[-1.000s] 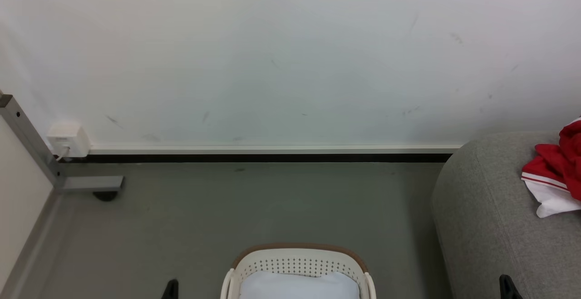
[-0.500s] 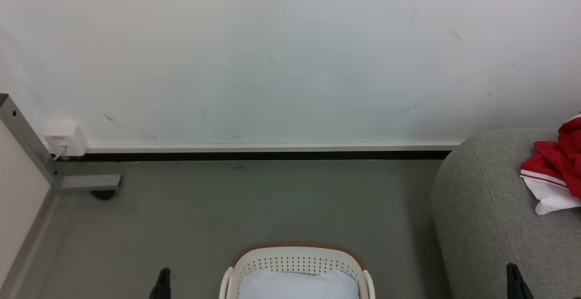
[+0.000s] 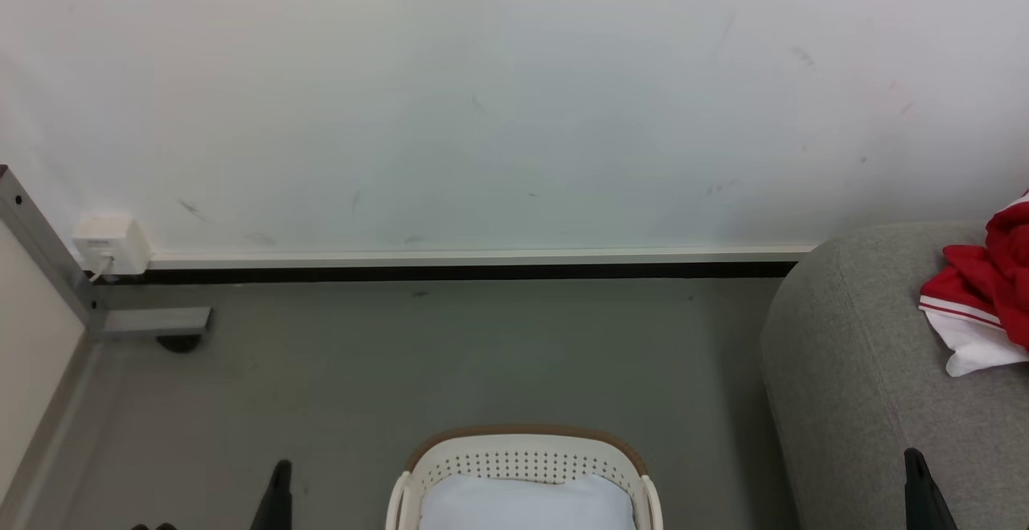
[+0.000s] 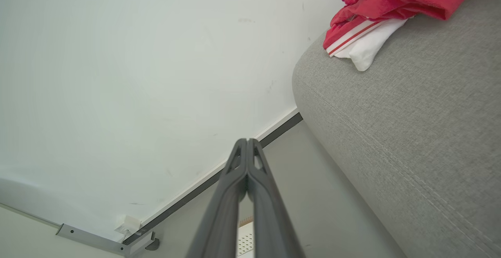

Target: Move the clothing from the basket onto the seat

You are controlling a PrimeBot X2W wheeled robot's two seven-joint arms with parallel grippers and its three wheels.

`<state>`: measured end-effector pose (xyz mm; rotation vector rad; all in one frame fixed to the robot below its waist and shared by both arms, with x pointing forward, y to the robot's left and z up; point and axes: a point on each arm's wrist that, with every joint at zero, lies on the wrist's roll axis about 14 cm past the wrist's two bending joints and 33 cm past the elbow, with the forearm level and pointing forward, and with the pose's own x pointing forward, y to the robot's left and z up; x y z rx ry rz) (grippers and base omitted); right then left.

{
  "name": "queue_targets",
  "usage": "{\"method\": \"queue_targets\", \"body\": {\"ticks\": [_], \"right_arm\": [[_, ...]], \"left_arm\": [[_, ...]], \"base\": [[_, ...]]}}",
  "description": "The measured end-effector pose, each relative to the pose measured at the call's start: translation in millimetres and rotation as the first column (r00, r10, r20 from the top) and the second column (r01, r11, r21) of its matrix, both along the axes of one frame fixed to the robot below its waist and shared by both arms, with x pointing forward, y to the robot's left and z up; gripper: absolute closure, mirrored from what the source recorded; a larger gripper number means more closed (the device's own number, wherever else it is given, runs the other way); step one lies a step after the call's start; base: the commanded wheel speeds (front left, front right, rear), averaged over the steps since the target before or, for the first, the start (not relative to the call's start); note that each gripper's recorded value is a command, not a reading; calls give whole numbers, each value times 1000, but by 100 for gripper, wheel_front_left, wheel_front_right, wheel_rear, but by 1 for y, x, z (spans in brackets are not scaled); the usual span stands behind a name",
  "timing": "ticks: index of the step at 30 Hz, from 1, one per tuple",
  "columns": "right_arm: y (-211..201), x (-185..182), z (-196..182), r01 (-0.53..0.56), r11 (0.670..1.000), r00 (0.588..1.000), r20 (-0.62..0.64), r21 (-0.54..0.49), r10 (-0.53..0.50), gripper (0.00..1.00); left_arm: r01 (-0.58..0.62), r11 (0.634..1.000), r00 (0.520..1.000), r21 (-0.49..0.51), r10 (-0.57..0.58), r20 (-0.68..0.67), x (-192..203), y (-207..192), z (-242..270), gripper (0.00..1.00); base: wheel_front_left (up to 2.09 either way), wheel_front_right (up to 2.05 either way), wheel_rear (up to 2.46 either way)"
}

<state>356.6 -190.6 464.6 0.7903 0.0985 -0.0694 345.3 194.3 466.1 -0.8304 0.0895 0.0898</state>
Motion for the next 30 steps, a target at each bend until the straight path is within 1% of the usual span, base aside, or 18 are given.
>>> {"method": "queue_targets", "body": {"ticks": [7, 16, 30], "right_arm": [[-2, 3, 3, 13, 996, 1000, 5, 88, -14, 100], [-2, 9, 8, 20, 981, 1000, 14, 194, -24, 100], [-4, 14, 15, 26, 940, 999, 28, 342, -37, 100]], "left_arm": [[-12, 996, 1000, -91, 13, 11, 6, 2, 5, 100], [-16, 983, 1000, -184, 20, 18, 11, 3, 9, 100], [-18, 945, 999, -328, 31, 34, 19, 4, 15, 100]], "base": [[0, 0, 0], [0, 0, 0], [0, 0, 0]]}}
